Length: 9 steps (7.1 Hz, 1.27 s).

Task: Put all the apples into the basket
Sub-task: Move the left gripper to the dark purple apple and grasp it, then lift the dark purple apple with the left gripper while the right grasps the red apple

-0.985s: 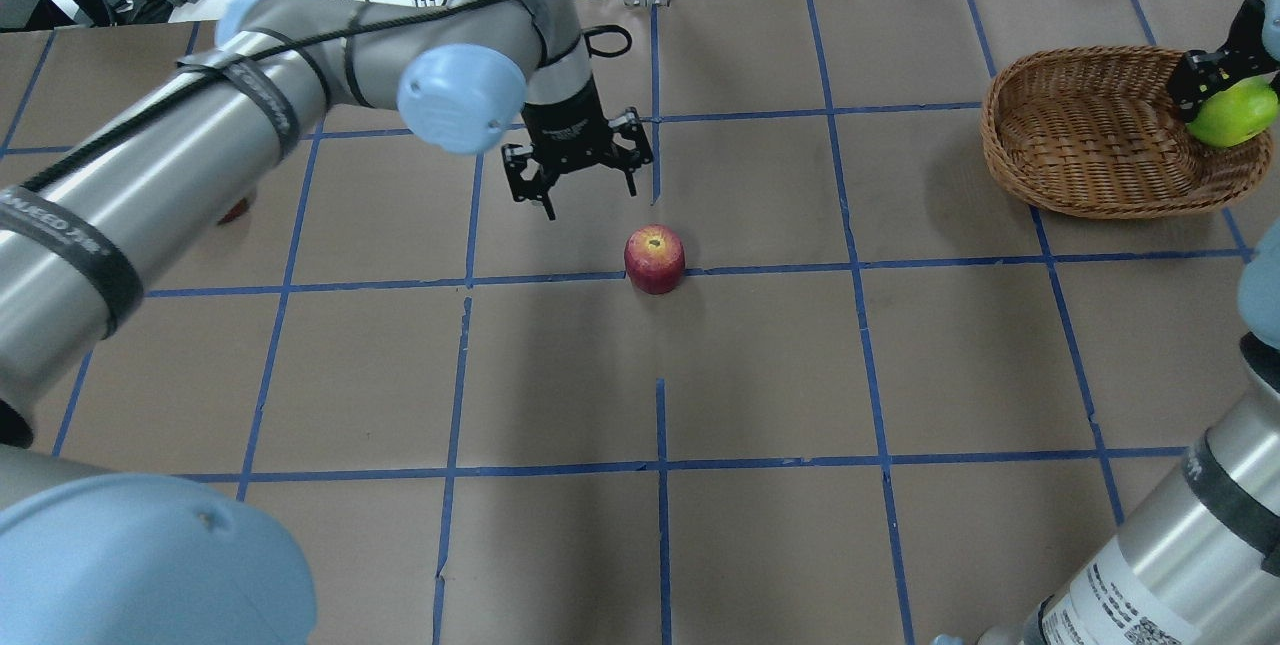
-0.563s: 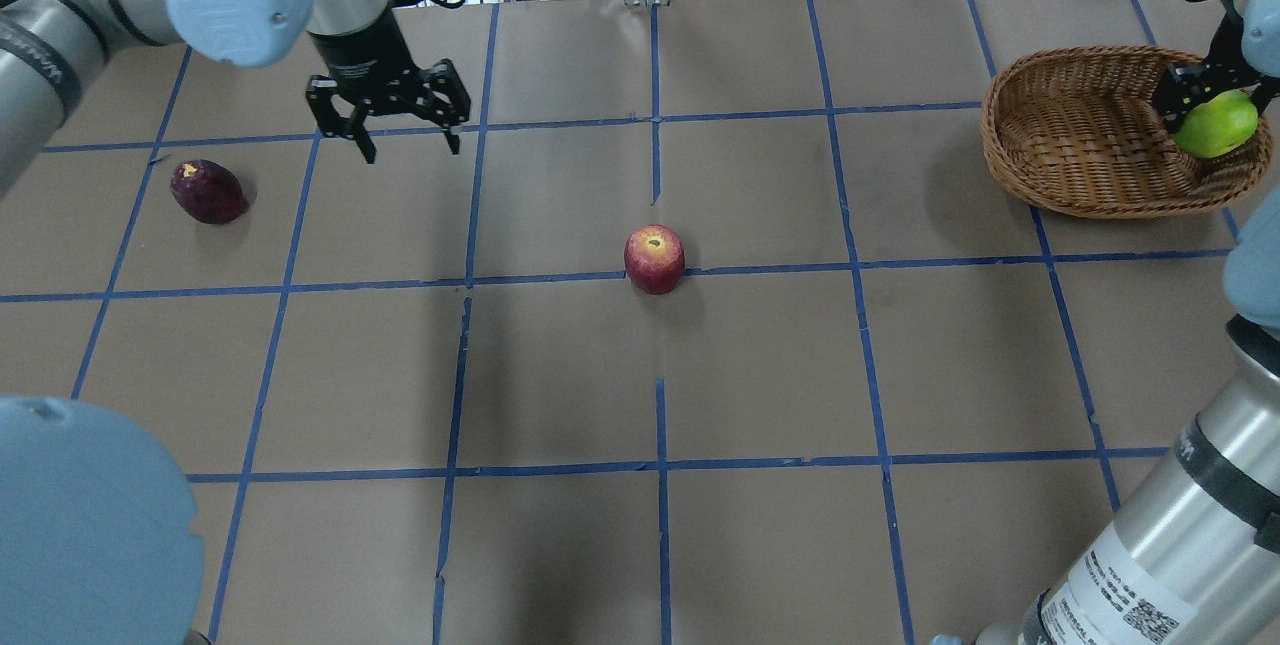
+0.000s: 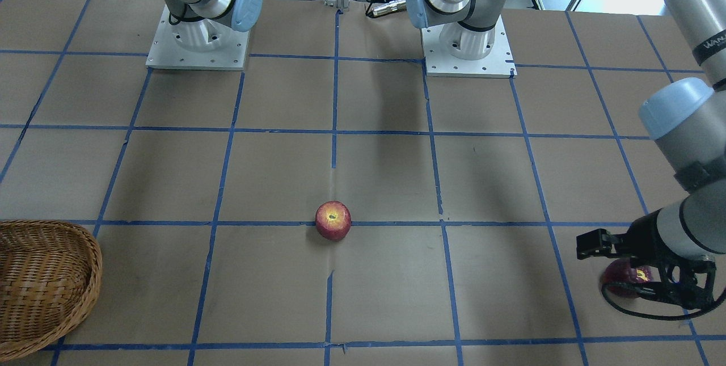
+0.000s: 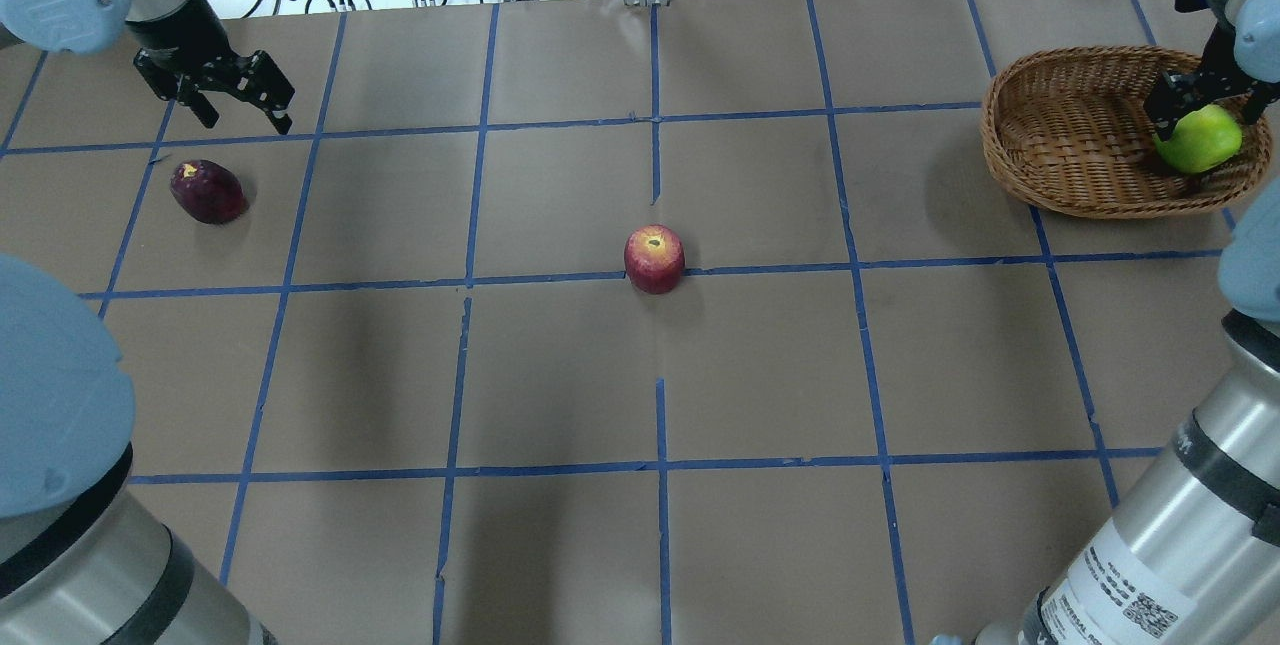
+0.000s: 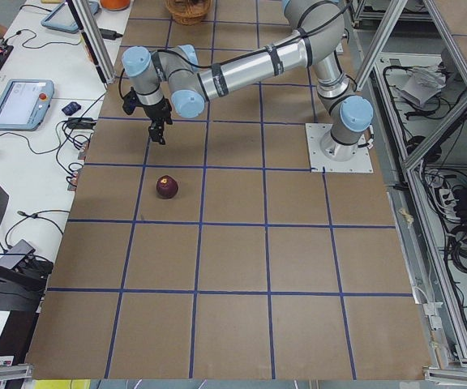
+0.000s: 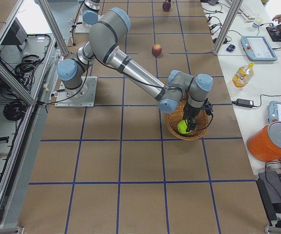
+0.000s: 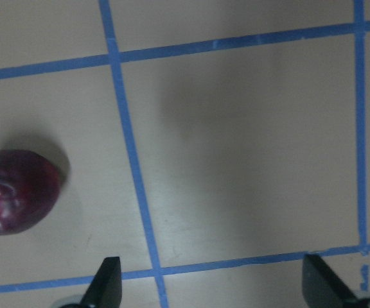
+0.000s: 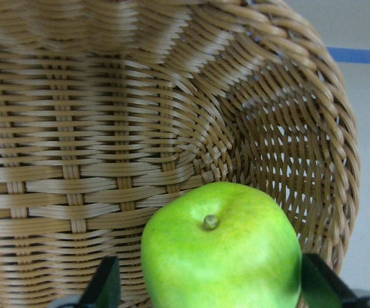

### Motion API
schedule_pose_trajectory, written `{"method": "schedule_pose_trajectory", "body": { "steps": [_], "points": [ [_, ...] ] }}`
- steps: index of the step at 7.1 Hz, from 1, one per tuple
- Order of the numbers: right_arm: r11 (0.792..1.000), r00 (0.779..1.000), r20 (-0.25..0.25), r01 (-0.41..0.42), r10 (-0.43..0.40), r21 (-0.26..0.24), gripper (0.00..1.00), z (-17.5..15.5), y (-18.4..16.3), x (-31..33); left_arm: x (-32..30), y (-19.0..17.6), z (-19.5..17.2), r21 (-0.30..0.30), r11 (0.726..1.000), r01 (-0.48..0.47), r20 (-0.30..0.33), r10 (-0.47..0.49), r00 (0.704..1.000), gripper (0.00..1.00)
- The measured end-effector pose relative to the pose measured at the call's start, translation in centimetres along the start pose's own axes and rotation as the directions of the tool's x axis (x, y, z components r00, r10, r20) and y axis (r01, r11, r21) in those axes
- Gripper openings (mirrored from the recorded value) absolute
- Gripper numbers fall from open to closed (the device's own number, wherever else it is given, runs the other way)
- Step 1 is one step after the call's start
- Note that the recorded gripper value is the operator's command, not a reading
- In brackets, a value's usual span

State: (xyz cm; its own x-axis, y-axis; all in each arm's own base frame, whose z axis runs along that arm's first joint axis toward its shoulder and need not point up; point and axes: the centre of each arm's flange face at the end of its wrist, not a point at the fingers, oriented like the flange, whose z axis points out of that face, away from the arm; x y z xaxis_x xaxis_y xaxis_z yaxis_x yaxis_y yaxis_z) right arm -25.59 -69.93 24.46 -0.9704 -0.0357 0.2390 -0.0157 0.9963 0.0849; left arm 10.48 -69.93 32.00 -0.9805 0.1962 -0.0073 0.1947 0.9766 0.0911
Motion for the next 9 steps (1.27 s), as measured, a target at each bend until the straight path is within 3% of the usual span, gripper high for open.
{"method": "schedule_pose_trajectory", "body": {
  "steps": [2, 4, 6, 7, 9],
  "points": [
    [1.000, 0.999, 0.026, 0.018, -0.018, -0.017, 1.00, -4.0, 1.3, -1.0, -6.8, 0.7, 3.9, -0.010, 0.996, -0.084, 0.027, 0.084, 0.996, 1.00],
    [0.998, 0.992, 0.116, 0.043, -0.038, -0.047, 1.00, -9.7, 3.1, -5.4, -9.9, 1.0, 6.8, -0.025, 0.994, -0.106, 0.021, 0.106, 0.994, 1.00],
    [0.995, 0.973, 0.220, -0.060, 0.075, -0.074, 1.00, -15.3, 3.9, -14.1, -10.7, 0.3, 9.5, -0.023, 0.994, -0.106, 0.020, 0.107, 0.994, 1.00],
    [0.989, 0.962, 0.240, -0.113, 0.133, -0.096, 1.00, -17.4, 4.1, -19.8, -10.7, 0.2, 10.5, -0.027, 0.994, -0.107, 0.014, 0.107, 0.994, 0.80],
    [0.973, 0.947, 0.235, -0.192, 0.218, -0.129, 1.00, -20.2, 4.7, -32.1, -10.8, -0.1, 11.6, -0.032, 0.994, -0.109, 0.007, 0.109, 0.994, 0.51]
  ]
}}
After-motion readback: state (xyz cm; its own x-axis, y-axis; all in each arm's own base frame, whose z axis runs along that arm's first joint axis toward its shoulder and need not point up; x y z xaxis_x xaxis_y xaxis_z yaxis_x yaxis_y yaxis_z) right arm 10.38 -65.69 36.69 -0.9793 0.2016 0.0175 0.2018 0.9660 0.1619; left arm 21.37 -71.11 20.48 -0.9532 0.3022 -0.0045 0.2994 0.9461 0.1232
